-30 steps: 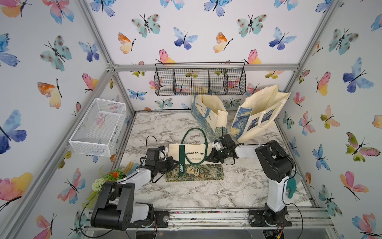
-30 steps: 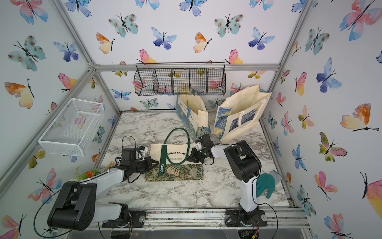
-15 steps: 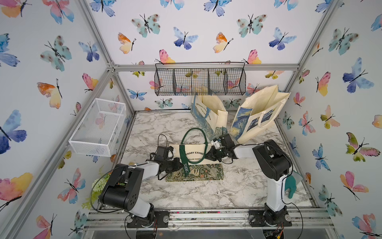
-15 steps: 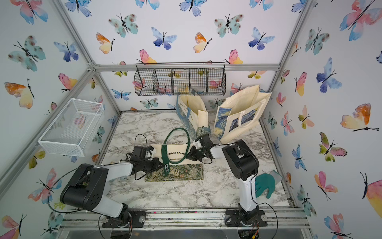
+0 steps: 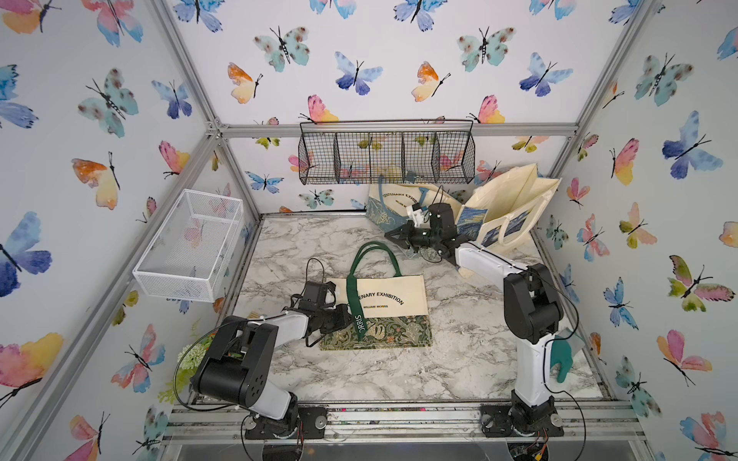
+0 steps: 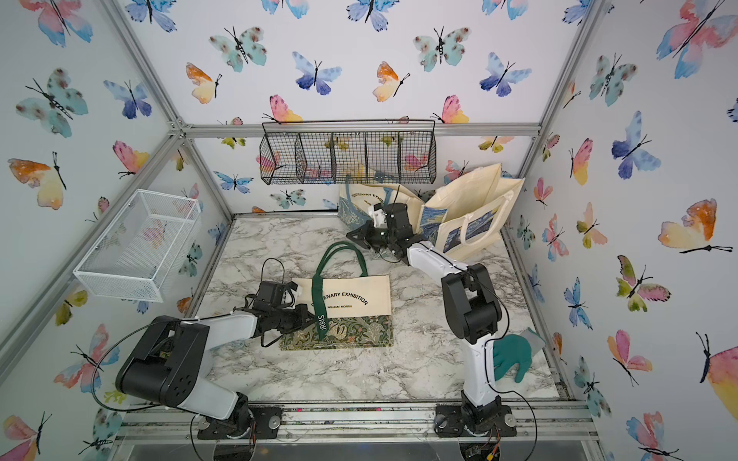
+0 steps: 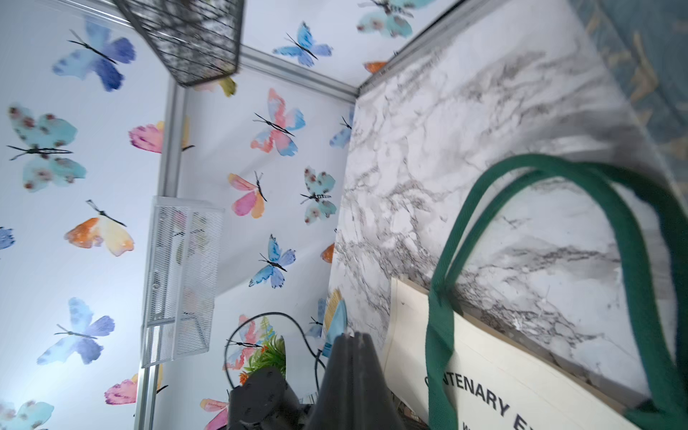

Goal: Put away the canvas bag
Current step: Adjust the canvas bag at the center of the board, then move the canvas bag to the center of the board.

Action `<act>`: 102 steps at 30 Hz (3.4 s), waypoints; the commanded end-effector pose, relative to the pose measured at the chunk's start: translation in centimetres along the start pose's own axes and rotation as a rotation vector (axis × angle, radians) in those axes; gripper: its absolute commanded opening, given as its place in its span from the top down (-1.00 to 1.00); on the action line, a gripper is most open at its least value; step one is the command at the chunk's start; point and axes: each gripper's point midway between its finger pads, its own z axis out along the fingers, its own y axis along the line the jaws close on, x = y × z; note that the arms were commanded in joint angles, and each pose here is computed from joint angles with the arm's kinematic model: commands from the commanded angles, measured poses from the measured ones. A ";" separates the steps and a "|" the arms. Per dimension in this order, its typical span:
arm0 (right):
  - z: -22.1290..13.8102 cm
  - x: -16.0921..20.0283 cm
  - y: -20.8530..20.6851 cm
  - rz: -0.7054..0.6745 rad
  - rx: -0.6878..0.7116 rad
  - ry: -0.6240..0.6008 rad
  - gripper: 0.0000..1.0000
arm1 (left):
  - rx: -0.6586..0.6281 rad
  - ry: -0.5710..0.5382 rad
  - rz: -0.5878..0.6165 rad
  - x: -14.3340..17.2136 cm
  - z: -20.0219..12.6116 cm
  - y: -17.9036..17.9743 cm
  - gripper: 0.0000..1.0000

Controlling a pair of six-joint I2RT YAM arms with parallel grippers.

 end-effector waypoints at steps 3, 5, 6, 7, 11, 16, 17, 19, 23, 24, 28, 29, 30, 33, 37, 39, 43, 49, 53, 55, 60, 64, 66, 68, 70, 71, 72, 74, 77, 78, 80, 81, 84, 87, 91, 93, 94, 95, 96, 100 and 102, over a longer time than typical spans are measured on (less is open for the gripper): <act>-2.4 4.7 -4.4 0.059 0.129 0.066 0.96 | -0.015 -0.001 0.020 0.4 -0.5 0.1 0.90; -3.6 6.8 -5.8 0.058 0.174 0.099 0.96 | 0.000 -0.023 0.034 -0.2 -1.0 -0.6 0.73; -4.2 7.7 -6.4 0.055 0.200 0.112 0.96 | 0.006 -0.033 0.038 -0.5 -1.2 -0.9 0.59; -4.8 8.6 -6.8 0.042 0.218 0.123 0.94 | 0.011 -0.046 0.040 -1.0 -1.6 -1.3 0.42; -6.9 11.1 -8.2 0.001 0.299 0.175 0.68 | 0.036 -0.094 0.058 -3.1 -2.7 -3.1 0.23; -9.9 12.7 -11.7 -0.080 0.522 0.226 -0.03 | -0.071 -0.100 0.048 -4.8 -3.1 -2.3 0.17; -10.5 12.9 -12.5 -0.093 0.578 0.235 -0.19 | -0.106 -0.094 0.034 -4.8 -3.0 -1.7 0.17; -11.4 13.6 -14.1 -0.109 0.655 0.271 -0.33 | -0.164 -0.088 0.008 -4.5 -2.9 -0.4 0.14; -12.7 15.0 -17.3 -0.103 0.793 0.338 -0.38 | -0.330 -0.141 -0.093 -4.0 -3.9 3.0 0.07; -12.9 15.2 -17.8 -0.101 0.816 0.344 -0.39 | -0.353 -0.147 -0.112 -3.9 -4.2 3.6 0.07; -12.6 16.3 -18.8 -0.089 0.816 0.372 -0.40 | -0.401 -0.136 -0.166 -3.2 -4.6 4.7 0.08; -12.4 16.6 -18.9 -0.084 0.810 0.377 -0.40 | -0.412 -0.138 -0.171 -3.1 -4.7 4.8 0.08; -12.3 16.7 -18.9 -0.082 0.804 0.379 -0.40 | -0.424 -0.138 -0.173 -2.9 -4.9 5.1 0.08; -12.0 17.2 -19.2 -0.069 0.793 0.384 -0.40 | -0.461 -0.158 -0.175 -3.0 -5.6 5.6 0.06; -11.7 17.8 -19.6 -0.053 0.774 0.394 -0.39 | -0.490 -0.160 -0.172 -2.7 -6.0 6.0 0.05; -11.4 18.0 -19.8 -0.045 0.770 0.400 -0.38 | -0.505 -0.149 -0.165 -2.5 -5.9 6.4 0.04; -10.7 18.4 -20.0 -0.029 0.754 0.414 -0.37 | -0.496 -0.119 -0.169 -1.8 -5.0 6.8 0.05; -9.8 19.9 -20.2 -0.030 0.741 0.462 -0.35 | -0.521 -0.086 -0.190 -0.1 -4.6 8.0 0.04; -9.2 21.3 -20.1 -0.031 0.726 0.496 -0.33 | -0.475 -0.054 -0.191 1.1 -4.3 7.5 0.06; -9.1 21.6 -19.8 -0.034 0.726 0.496 -0.33 | -0.451 -0.040 -0.187 1.5 -4.2 7.0 0.10; -9.9 21.7 -19.1 -0.036 0.734 0.490 -0.33 | -0.430 -0.022 -0.160 2.6 -4.8 6.1 0.10; -10.8 21.9 -18.6 -0.042 0.741 0.486 -0.33 | -0.390 0.018 -0.147 4.0 -4.8 5.2 0.11; -11.1 22.1 -18.4 -0.035 0.737 0.485 -0.33 | -0.385 0.035 -0.135 4.7 -4.7 4.8 0.11; -11.3 22.5 -18.2 -0.020 0.726 0.489 -0.33 | -0.383 0.039 -0.125 5.1 -4.7 4.4 0.10; -11.4 22.9 -17.9 -0.007 0.709 0.488 -0.32 | -0.387 0.036 -0.111 5.1 -4.8 4.1 0.11; -11.5 23.1 -17.8 -0.002 0.705 0.486 -0.32 | -0.387 0.036 -0.108 5.1 -4.9 4.0 0.10; -11.7 23.2 -17.8 0.000 0.706 0.486 -0.32 | -0.386 0.035 -0.103 5.0 -4.9 3.9 0.11; -12.0 23.3 -18.0 -0.002 0.718 0.487 -0.32 | -0.388 0.034 -0.104 5.1 -5.0 3.8 0.10; -12.0 23.3 -18.0 -0.005 0.721 0.488 -0.32 | -0.391 0.020 -0.104 4.9 -5.2 3.7 0.11; -12.0 23.4 -18.0 -0.004 0.719 0.491 -0.32 | -0.388 0.017 -0.104 4.8 -5.3 3.7 0.10; -12.0 23.4 -17.9 0.003 0.711 0.491 -0.31 | -0.380 0.015 -0.106 4.9 -5.3 3.5 0.10; -12.0 23.6 -17.8 0.006 0.710 0.494 -0.31 | -0.374 0.016 -0.106 4.9 -5.3 3.5 0.10; -12.2 24.1 -17.7 0.017 0.698 0.497 -0.30 | -0.357 0.030 -0.103 5.2 -5.0 3.2 0.11; -12.3 24.9 -17.6 0.028 0.690 0.508 -0.29 | -0.348 0.038 -0.094 5.3 -4.8 2.9 0.12; -12.5 25.9 -17.4 0.043 0.677 0.513 -0.29 | -0.330 0.050 -0.089 5.4 -4.4 2.7 0.12; -12.5 26.1 -17.5 0.045 0.676 0.512 -0.29 | -0.329 0.058 -0.089 5.6 -4.2 2.8 0.13; -12.5 26.0 -17.5 0.046 0.678 0.510 -0.29 | -0.325 0.061 -0.087 5.6 -4.1 2.7 0.13; -12.4 25.9 -17.4 0.044 0.676 0.508 -0.29 | -0.319 0.064 -0.084 5.6 -4.0 2.6 0.13; -12.3 25.8 -17.4 0.043 0.675 0.507 -0.29 | -0.313 0.063 -0.083 5.5 -4.0 2.5 0.13; -12.1 25.5 -17.3 0.035 0.676 0.507 -0.29 | -0.311 0.061 -0.077 5.3 -3.9 2.4 0.13; -12.2 25.2 -17.3 0.023 0.690 0.506 -0.29 | -0.317 0.053 -0.078 5.0 -4.1 2.3 0.13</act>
